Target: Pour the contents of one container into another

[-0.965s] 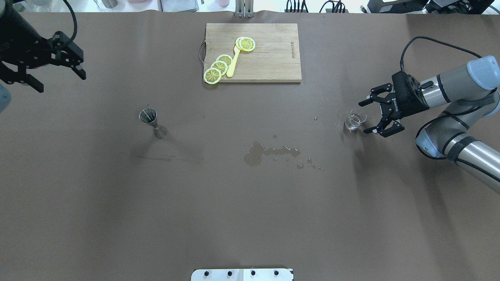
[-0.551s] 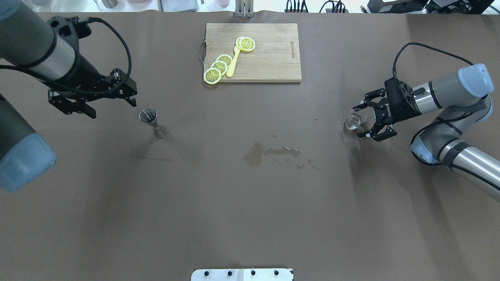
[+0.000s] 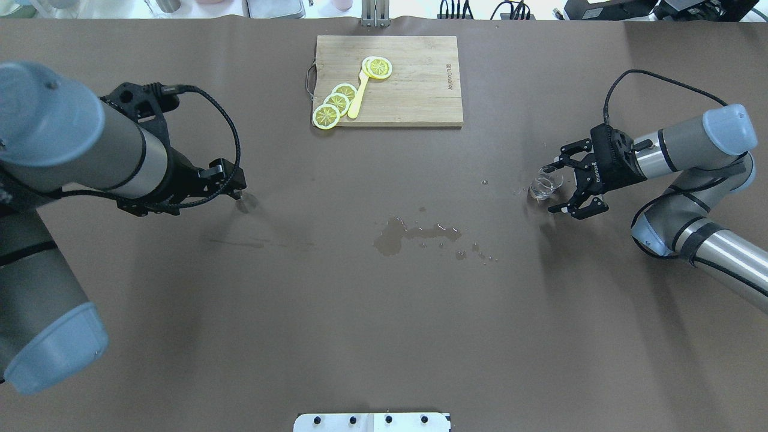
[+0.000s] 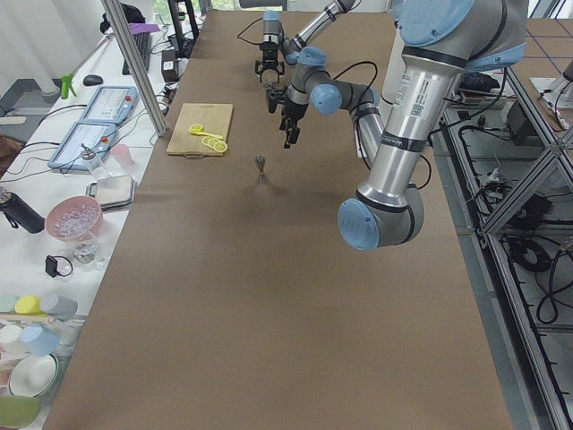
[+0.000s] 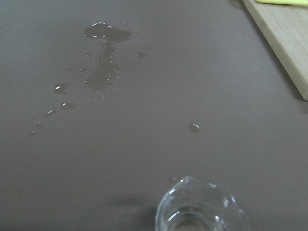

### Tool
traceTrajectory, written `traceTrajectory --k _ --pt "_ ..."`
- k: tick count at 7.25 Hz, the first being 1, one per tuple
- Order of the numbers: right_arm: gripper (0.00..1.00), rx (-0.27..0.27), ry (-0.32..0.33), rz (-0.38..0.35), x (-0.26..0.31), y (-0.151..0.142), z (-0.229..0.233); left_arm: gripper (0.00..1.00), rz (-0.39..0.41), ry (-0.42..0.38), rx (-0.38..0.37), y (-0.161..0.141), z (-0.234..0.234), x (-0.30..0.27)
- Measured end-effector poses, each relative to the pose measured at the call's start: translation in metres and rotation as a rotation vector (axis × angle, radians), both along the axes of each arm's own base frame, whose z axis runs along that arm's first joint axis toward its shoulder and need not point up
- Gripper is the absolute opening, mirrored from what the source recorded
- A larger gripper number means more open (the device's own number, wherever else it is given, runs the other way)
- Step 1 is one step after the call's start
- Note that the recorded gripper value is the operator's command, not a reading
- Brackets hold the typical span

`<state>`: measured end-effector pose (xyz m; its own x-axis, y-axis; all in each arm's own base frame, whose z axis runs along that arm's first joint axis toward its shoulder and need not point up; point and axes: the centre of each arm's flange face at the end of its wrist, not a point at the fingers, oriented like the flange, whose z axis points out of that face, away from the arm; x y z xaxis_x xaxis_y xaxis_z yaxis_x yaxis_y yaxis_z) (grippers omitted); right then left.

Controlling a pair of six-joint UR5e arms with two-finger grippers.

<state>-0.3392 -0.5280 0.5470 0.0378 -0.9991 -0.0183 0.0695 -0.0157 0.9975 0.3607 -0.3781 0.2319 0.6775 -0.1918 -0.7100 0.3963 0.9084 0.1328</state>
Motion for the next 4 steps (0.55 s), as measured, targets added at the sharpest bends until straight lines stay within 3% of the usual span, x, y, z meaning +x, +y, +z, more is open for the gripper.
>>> traceTrajectory --k 2,4 --pt "0.94 0.025 -0.020 0.007 0.002 0.002 0.000 0.98 -0.143 -0.117 0.177 0.005 0.000 0.001" --pt "0.93 0.032 -0.025 0.009 0.002 0.004 0.002 0.98 -0.194 -0.204 0.254 0.011 0.006 0.013"
